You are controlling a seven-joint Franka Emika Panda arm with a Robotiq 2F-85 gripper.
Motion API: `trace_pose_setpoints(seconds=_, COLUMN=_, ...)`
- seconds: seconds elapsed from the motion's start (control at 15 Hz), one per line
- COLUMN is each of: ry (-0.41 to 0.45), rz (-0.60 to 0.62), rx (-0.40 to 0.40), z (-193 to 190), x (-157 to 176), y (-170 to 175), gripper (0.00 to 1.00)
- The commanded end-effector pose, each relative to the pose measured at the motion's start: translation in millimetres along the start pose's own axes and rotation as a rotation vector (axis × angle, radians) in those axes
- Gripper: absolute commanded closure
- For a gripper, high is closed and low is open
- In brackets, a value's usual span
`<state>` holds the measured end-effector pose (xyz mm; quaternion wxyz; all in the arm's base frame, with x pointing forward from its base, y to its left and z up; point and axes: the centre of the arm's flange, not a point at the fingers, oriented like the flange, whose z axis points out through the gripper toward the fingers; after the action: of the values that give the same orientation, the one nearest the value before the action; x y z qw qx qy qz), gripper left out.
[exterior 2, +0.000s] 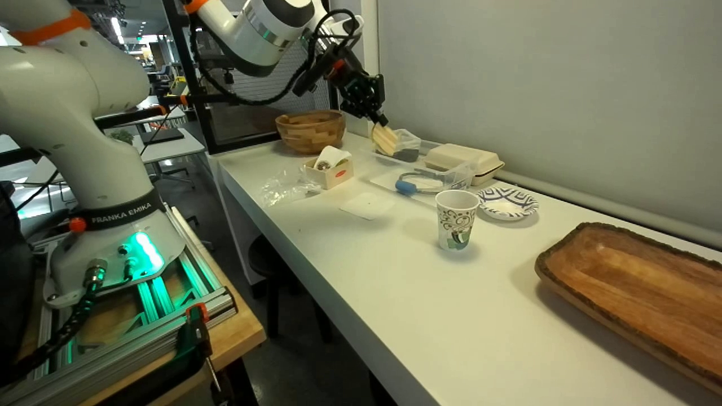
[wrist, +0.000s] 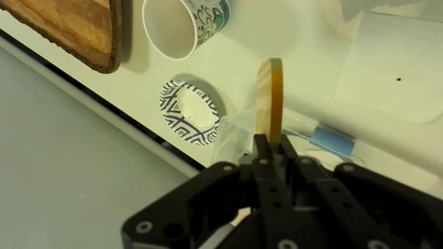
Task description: Remove the wooden block out of the box
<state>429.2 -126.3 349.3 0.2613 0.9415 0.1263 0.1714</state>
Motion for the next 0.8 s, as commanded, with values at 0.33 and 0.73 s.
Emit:
trace_pose_setpoints(seconds=0.33, ry=-0.023, rz=0.008, rx=-0.062, z=92.7, x=0.3, y=-62.2, gripper=0.98)
trace_pose_setpoints(seconds=0.73, ry=-0.069, rz=0.017, rx=-0.103, z=149.9, x=-19.2, y=-73.3, gripper=0.98)
